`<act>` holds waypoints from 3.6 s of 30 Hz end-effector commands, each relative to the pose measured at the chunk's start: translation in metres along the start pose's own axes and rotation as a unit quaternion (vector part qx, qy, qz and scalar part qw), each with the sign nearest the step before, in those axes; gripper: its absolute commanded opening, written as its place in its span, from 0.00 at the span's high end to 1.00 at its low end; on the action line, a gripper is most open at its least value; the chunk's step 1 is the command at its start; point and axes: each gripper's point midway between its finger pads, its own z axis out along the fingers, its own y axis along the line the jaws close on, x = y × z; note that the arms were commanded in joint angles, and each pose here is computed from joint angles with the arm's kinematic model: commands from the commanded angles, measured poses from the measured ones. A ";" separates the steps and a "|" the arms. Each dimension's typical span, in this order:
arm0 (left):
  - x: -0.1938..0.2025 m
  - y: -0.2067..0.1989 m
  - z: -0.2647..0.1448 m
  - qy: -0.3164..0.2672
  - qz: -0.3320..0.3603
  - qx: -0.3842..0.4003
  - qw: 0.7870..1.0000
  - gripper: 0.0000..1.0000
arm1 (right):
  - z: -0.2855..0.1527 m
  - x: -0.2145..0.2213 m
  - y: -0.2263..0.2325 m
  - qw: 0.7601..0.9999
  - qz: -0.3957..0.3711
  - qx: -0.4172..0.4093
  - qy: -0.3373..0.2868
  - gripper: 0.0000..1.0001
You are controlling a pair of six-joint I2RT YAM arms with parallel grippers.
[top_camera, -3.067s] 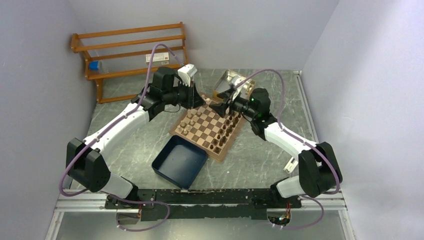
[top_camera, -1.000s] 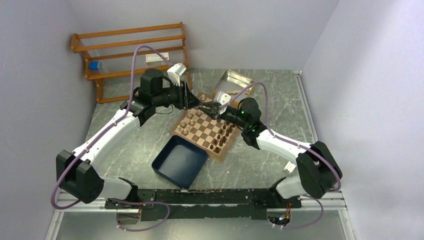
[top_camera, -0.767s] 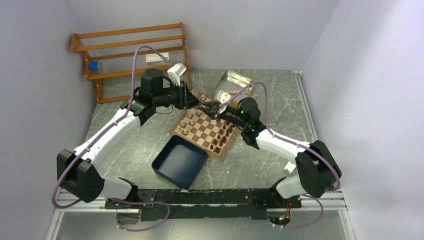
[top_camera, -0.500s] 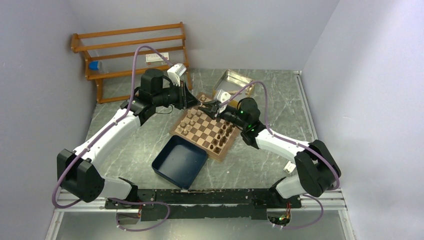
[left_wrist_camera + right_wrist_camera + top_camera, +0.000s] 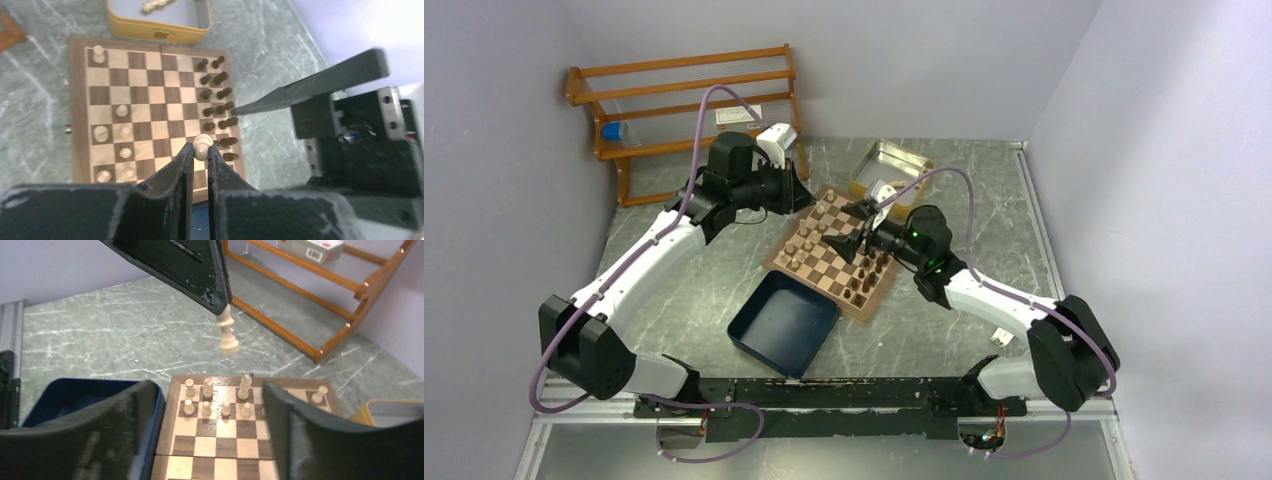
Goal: Set up the chess pieces on the board
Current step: Pick up the chess piece from the storage box, then place the chess piece on the chessboard.
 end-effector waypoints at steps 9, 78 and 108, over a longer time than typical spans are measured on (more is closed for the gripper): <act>0.006 0.068 -0.003 0.025 0.035 -0.188 0.981 0.86 | -0.049 0.001 -0.044 0.950 0.207 0.233 0.022 0.00; 0.106 0.141 0.071 0.068 0.002 -0.290 0.955 0.88 | -0.099 0.006 -0.081 0.895 0.216 0.389 0.008 0.00; 0.117 0.152 0.074 0.083 0.003 -0.305 0.949 0.87 | -0.100 0.004 -0.080 0.896 0.214 0.389 0.004 0.00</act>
